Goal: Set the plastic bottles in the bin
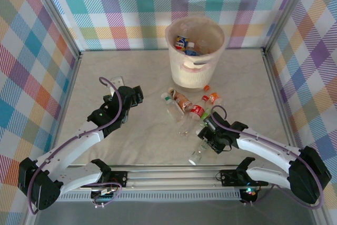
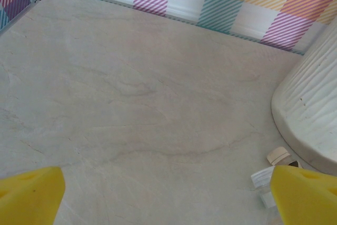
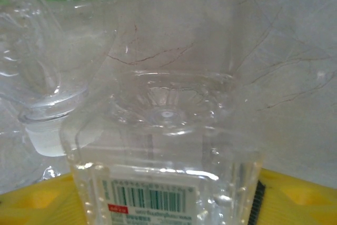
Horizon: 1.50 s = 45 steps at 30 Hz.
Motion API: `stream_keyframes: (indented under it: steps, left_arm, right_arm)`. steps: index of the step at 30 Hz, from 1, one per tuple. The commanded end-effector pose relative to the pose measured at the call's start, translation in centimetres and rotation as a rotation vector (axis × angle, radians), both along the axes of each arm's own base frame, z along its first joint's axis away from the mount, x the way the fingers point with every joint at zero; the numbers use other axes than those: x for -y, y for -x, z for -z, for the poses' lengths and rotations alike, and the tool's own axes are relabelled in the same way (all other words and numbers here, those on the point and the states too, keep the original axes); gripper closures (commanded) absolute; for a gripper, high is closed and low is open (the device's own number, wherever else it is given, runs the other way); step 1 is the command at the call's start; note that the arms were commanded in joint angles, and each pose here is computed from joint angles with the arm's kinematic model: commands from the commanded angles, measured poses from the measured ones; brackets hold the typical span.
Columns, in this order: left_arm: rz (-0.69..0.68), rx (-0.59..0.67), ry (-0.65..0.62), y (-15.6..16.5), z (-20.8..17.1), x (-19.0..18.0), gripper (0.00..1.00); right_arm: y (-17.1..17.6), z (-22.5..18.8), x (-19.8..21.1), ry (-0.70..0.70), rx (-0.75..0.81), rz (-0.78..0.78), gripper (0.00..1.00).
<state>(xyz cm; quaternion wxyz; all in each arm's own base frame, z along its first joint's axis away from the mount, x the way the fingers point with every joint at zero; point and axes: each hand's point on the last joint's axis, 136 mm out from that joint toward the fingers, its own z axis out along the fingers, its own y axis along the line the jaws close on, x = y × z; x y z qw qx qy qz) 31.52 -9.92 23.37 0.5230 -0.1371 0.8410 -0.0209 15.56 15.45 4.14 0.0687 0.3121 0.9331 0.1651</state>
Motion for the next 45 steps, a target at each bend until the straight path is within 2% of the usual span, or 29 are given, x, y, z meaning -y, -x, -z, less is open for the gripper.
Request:
stream_keyframes:
  steps: [1,4,9,13,18,23,28,32,38,45]
  left_arm:
    - [-0.017,-0.016,-0.043,0.2,0.6,-0.6,0.0]
    - [-0.018,-0.016,-0.044,0.2,0.6,-0.7,0.0]
    - [-0.018,-0.014,-0.04,0.2,0.5,-0.6,0.0]
    - [-0.018,-0.015,-0.039,0.1,0.5,-0.6,0.0]
    - [-0.022,-0.011,-0.033,0.2,0.5,-0.7,0.0]
    - [-0.021,-0.012,-0.025,0.2,0.5,-0.6,0.0]
    - [-0.015,-0.009,0.004,0.2,0.5,-0.3,0.0]
    - [-0.006,-0.014,0.015,0.3,0.7,-0.1,0.0]
    - [0.005,-0.012,0.038,0.5,0.7,0.1,0.0]
    - [0.024,-0.025,0.057,0.6,1.2,0.5,0.0]
  right_arm:
    - [0.3,-0.2,0.9,0.029,0.014,0.006,0.4]
    - [0.4,-0.8,1.4,0.032,0.029,0.008,0.5]
    - [0.5,-2.8,2.9,0.072,0.062,-0.004,0.57]
    - [-0.5,-6.4,4.5,0.146,0.147,-0.038,0.59]
    - [-2.9,-13.0,6.2,0.275,0.311,-0.107,0.61]
    - [-6.8,-21.5,6.5,0.384,0.541,-0.173,0.62]
    - [-12.0,-30.3,3.9,0.413,0.817,-0.268,0.62]
    - [-16.1,-36.1,2.3,0.454,0.976,-0.301,0.61]
    - [-21.5,-42.4,0.0,0.42,1.125,-0.316,0.61]
    - [-27.7,-45.4,-1.6,0.384,1.196,-0.296,0.6]
